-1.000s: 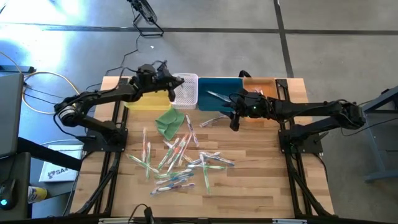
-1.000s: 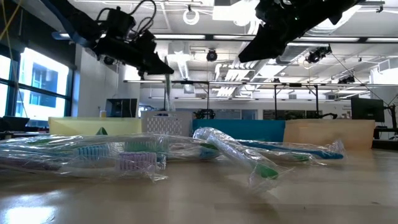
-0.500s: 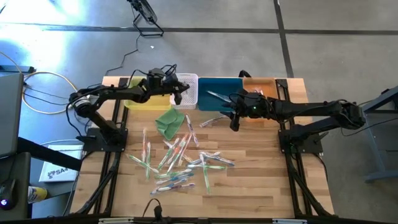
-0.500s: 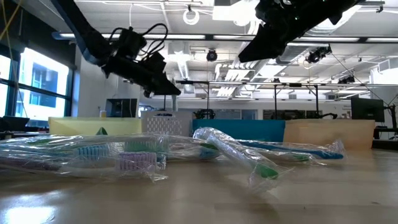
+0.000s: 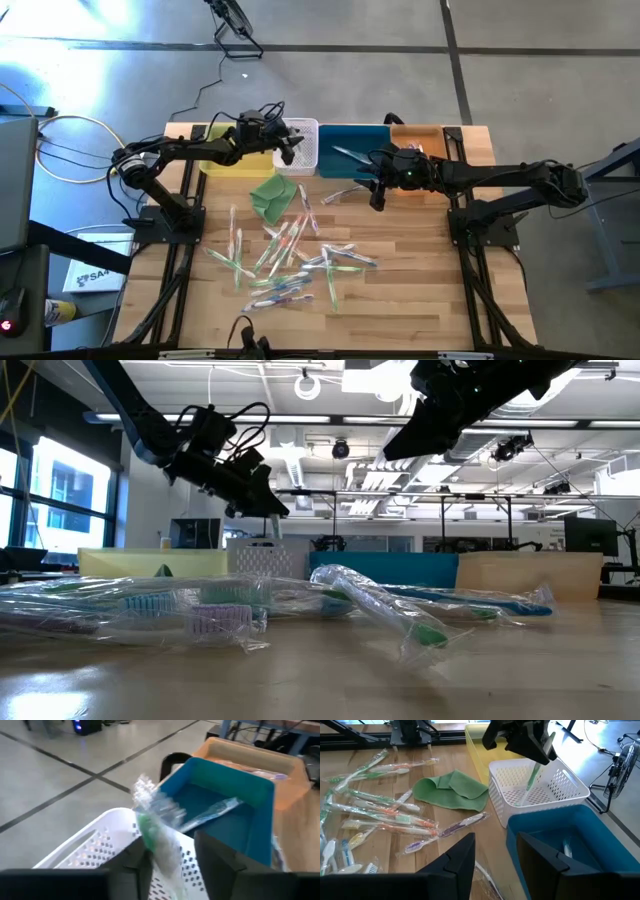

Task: Pick & Place Toothbrushes
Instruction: Put the green toothbrush into the white bin, then put the orange toothbrush into the yellow bin

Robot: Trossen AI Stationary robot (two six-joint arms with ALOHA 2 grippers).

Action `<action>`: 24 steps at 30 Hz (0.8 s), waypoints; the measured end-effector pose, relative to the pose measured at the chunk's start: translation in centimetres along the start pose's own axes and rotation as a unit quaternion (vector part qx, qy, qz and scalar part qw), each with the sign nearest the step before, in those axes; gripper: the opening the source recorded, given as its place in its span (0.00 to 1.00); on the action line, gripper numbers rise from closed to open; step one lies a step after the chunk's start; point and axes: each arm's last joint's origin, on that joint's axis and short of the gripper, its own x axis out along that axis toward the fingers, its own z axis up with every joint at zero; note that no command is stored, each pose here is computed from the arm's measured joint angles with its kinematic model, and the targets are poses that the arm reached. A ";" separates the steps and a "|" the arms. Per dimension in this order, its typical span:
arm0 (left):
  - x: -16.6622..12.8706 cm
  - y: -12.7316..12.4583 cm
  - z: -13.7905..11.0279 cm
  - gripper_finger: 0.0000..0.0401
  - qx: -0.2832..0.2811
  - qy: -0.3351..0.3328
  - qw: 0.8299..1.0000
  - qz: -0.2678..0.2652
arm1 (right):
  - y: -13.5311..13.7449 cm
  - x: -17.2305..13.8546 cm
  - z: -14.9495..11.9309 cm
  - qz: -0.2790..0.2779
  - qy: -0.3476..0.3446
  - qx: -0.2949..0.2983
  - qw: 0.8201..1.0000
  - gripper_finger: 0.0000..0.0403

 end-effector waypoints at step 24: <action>0.5 1.1 6.1 0.54 0.199 -0.066 0.977 0.050 | 0.0 0.0 0.0 0.001 0.000 0.000 1.000 0.34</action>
